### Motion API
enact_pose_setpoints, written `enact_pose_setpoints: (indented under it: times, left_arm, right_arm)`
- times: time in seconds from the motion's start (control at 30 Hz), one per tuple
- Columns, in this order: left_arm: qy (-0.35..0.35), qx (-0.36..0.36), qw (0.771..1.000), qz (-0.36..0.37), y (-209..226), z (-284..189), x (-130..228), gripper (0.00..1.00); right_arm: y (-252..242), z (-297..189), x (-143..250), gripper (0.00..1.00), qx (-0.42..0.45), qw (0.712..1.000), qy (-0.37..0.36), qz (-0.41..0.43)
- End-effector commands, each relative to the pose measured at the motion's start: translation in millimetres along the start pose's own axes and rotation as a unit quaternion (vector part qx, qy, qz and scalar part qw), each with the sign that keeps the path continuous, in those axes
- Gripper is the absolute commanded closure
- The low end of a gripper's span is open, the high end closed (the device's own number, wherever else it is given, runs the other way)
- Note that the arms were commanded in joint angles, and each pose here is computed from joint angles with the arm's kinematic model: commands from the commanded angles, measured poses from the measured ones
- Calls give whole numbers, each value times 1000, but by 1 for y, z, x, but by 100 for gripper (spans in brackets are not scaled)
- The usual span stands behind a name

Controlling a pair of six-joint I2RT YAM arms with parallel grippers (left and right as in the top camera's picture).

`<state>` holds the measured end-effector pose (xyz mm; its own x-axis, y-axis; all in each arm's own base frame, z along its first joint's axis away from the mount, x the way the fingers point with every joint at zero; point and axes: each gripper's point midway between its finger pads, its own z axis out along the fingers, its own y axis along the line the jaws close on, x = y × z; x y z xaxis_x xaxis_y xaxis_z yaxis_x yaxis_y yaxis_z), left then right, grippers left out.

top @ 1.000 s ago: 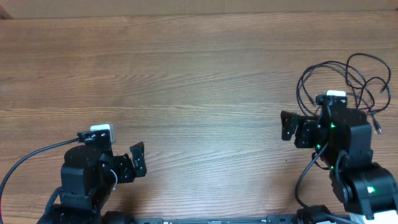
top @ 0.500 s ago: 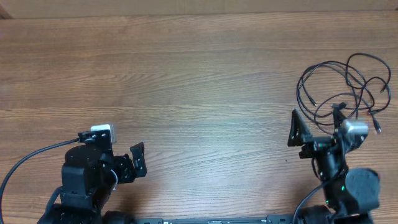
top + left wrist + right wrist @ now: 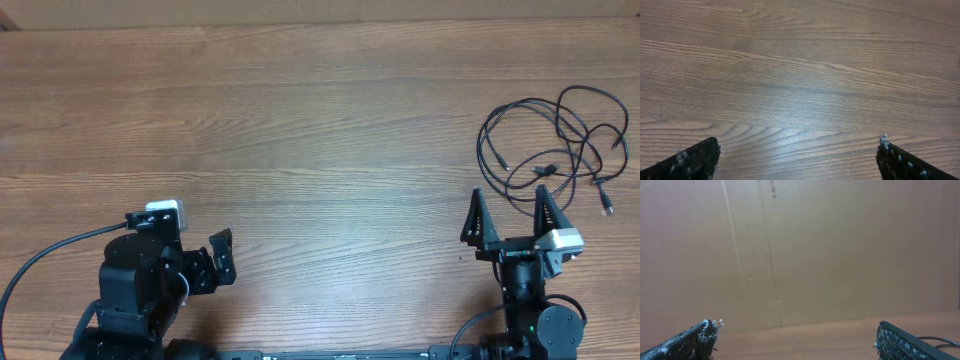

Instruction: Untangle cables

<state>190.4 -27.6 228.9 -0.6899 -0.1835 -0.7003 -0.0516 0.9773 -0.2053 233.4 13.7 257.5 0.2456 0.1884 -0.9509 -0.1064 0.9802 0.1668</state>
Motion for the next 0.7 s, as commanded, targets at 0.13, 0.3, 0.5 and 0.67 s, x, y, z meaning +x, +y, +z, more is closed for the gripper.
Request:
enact_pose_setpoints:
  times: [0.13, 0.3, 0.5, 0.67]
  left_arm:
    - [-3, -7, 1000, -4, 3, 1, 0, 1]
    - [-3, -7, 1000, -4, 3, 1, 0, 1]
    - [-3, -7, 1000, -4, 3, 1, 0, 0]
    - [-3, -7, 1000, -4, 3, 1, 0, 0]
  right_arm:
    - [-13, -1, 15, 0, 17, 1000, 9, -9]
    - [-17, -3, 50, 0, 21, 997, 68, -18]
    - [-22, -11, 85, 0, 27, 990, 141, -15]
    - [-22, -11, 85, 0, 27, 990, 139, -12]
